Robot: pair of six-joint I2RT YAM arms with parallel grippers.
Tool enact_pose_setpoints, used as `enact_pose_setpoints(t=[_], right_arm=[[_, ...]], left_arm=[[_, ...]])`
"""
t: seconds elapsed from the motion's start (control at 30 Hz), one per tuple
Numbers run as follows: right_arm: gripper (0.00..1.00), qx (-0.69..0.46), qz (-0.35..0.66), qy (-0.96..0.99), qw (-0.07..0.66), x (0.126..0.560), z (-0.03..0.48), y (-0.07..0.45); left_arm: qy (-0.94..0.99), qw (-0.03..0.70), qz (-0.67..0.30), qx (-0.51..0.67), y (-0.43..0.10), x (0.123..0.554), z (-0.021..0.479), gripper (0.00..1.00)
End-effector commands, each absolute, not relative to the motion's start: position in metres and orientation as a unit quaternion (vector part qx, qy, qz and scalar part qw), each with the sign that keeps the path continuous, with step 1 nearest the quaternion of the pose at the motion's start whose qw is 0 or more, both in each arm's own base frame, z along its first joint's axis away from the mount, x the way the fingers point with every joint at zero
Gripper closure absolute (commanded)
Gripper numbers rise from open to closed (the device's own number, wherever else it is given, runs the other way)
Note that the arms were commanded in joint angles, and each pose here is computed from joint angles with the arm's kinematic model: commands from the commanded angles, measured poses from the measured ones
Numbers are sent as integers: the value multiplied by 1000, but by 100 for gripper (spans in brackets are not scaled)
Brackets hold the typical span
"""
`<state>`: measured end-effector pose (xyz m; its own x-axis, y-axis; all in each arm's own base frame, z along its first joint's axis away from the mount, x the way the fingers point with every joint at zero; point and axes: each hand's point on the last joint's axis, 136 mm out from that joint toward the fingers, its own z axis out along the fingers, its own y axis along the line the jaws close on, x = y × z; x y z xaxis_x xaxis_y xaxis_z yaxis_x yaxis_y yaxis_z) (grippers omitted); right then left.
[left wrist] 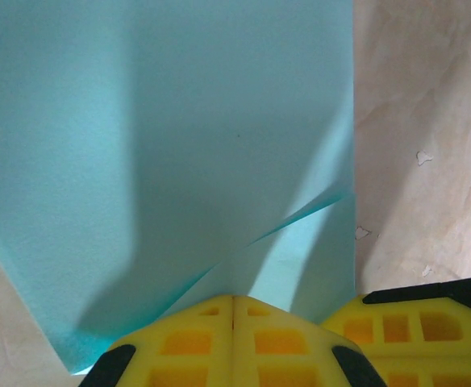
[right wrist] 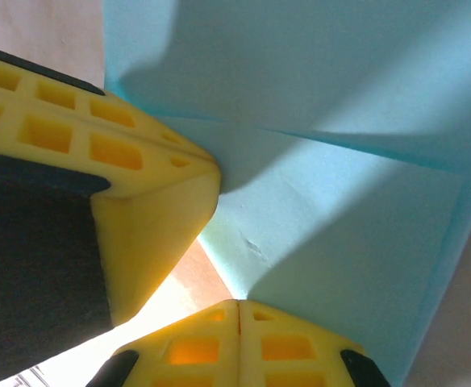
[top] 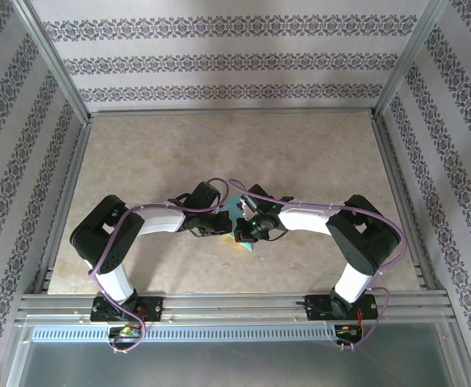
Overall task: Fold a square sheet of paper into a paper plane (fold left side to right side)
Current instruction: Third fold the triangle at the center of the table.
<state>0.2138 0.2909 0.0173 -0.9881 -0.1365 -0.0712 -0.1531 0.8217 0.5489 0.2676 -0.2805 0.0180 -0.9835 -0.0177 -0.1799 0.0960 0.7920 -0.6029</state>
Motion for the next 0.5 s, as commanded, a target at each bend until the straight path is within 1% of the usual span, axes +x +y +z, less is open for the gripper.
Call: enact_pose_setpoints(t=[0.0,0.47], right_arm=[[100,-66,268,961,-8,204,4,277],[100,-30,254,966,-38,163,-4,236]], left_arm=[[962,65,-264,20,-262,258,-7,100],[965,63,-254,28,-261,260,-10,100]])
